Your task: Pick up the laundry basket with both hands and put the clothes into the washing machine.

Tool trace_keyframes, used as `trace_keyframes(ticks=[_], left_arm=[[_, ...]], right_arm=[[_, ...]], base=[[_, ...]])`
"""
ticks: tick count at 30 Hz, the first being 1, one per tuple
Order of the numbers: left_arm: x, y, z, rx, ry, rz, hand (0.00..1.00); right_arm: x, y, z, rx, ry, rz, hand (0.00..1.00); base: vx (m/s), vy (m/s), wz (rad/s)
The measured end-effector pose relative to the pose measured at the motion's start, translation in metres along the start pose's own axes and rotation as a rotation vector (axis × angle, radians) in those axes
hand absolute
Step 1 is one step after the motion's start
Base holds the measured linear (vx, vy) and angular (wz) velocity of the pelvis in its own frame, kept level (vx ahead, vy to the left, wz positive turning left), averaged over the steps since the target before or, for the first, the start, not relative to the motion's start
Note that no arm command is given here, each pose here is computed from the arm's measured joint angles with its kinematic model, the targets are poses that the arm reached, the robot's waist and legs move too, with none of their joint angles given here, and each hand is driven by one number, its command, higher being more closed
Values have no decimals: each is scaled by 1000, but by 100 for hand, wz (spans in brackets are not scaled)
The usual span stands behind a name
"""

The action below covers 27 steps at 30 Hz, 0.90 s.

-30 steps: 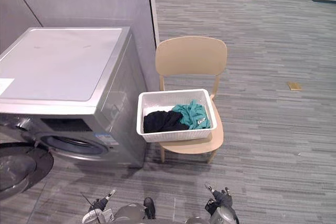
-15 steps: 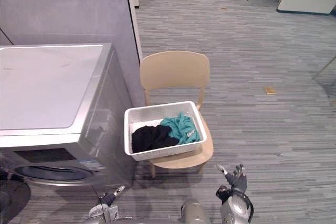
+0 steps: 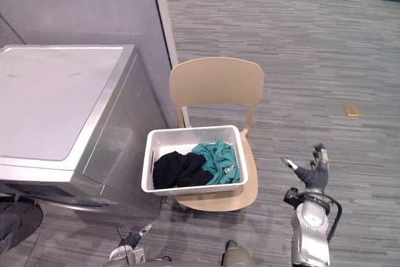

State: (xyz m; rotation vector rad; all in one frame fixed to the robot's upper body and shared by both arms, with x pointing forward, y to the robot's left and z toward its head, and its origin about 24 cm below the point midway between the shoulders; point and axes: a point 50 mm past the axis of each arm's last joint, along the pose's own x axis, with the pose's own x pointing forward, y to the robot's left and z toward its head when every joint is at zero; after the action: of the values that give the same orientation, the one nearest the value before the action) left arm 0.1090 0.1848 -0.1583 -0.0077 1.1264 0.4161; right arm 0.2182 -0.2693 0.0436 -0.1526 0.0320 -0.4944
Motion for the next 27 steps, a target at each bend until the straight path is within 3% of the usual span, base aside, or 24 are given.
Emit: trace_keyframes(ticks=[4,6,10,18,27], left_arm=[[1,4,1,91,-23,-17,0],[2,2,13,119,-66,-27,0],[2,-9,40,142,-157,-54,0],[2,-3,62,98,-236,-30,0],[-1,-12,82,57,-292,-39,0]], right_arm=[[45,25,43,-243,-170,208,0],[79,54,87,-401,-305,319,0],[114,75,136,-626,-394,385,0],[131,81,169,-711,-419,369,0],[123,105,161,-846,-453,456,0]], base=[[-40,40,29],[-137,18,9],[-164,-9,17],[-94,-34,8],[-50,-23,1]])
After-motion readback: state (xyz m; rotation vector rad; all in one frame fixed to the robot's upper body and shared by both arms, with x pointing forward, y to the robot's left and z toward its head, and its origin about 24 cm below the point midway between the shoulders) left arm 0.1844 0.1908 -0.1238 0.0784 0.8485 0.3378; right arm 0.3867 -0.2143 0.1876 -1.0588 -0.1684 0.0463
